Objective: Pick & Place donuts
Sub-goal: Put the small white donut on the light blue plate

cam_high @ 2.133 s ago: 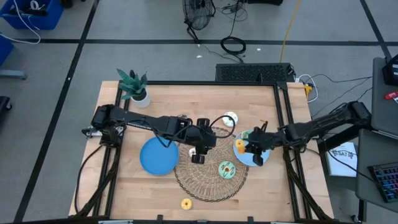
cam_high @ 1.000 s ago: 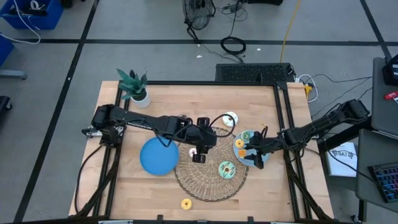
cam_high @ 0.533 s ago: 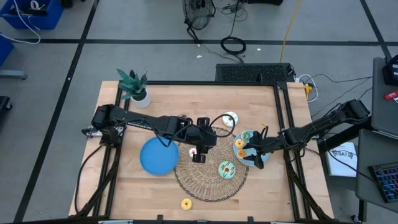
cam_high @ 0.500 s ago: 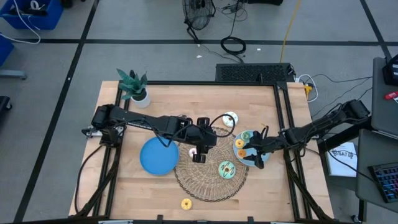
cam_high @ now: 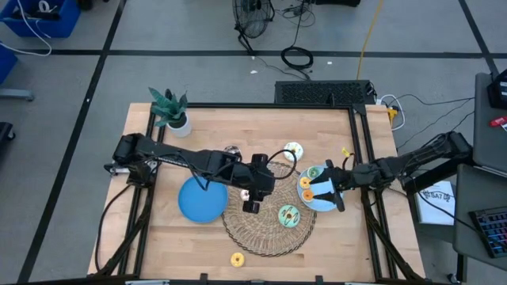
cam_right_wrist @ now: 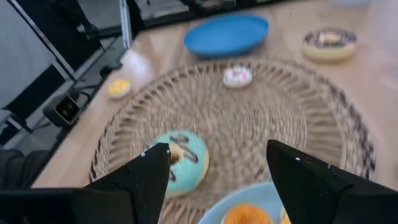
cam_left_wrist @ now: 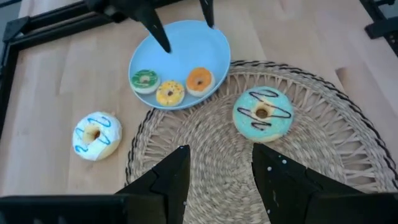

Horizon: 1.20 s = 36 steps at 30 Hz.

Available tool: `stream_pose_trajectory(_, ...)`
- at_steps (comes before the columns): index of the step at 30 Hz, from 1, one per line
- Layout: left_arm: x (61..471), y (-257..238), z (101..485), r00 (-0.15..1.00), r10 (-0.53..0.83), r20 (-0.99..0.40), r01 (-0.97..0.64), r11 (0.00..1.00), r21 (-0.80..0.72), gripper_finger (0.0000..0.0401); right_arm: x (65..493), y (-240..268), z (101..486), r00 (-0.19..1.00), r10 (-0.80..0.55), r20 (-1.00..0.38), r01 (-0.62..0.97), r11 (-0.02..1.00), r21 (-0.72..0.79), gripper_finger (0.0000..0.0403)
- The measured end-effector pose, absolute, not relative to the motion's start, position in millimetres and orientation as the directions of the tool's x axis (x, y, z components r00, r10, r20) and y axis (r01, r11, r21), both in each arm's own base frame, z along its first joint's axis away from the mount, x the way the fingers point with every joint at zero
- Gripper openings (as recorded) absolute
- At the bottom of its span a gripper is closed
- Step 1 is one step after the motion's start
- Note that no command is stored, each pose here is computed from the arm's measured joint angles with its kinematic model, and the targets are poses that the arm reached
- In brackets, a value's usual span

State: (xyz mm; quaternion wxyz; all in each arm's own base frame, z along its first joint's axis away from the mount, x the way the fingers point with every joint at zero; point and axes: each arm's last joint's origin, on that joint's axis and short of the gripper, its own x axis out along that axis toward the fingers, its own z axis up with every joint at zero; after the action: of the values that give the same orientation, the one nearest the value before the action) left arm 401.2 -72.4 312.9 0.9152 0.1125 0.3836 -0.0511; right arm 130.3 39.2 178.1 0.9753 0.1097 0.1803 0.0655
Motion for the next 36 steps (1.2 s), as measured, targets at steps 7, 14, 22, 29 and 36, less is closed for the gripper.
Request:
stream_pose_trajectory(7, 397, -85, 309, 0.683, -0.019, -0.73, 0.212, 0.962, 0.174, 0.0175, 124, 37, 187, 0.949, 0.173, -0.264, -0.122, 0.972, 0.2, 0.0251)
stream_pose_trajectory(14, 372, -87, 292, 0.46, 0.114, -0.88, 0.115, 0.976, 0.187, 0.0175, 124, 37, 187, 0.949, 0.173, -0.264, -0.129, 0.976, 0.178, 0.0251)
stream_pose_trajectory(22, 353, -88, 285, 0.281, 0.149, -0.948, -0.109, 0.986, 0.123, 0.0175, 124, 37, 188, 0.95, 0.174, -0.258, -0.139, 0.979, 0.151, 0.0251)
stream_pose_trajectory(29, 347, -91, 239, 0.217, 0.103, -0.971, -0.059, 0.994, 0.092, 0.0175, 124, 37, 188, 0.95, 0.174, -0.258, -0.139, 0.979, 0.148, 0.0251)
stream_pose_trajectory(36, 347, -73, 193, 0.242, 0.035, -0.97, -0.063, 0.998, 0.02, 0.0175, 124, 37, 188, 0.95, 0.174, -0.258, -0.144, 0.981, 0.13, 0.0251)
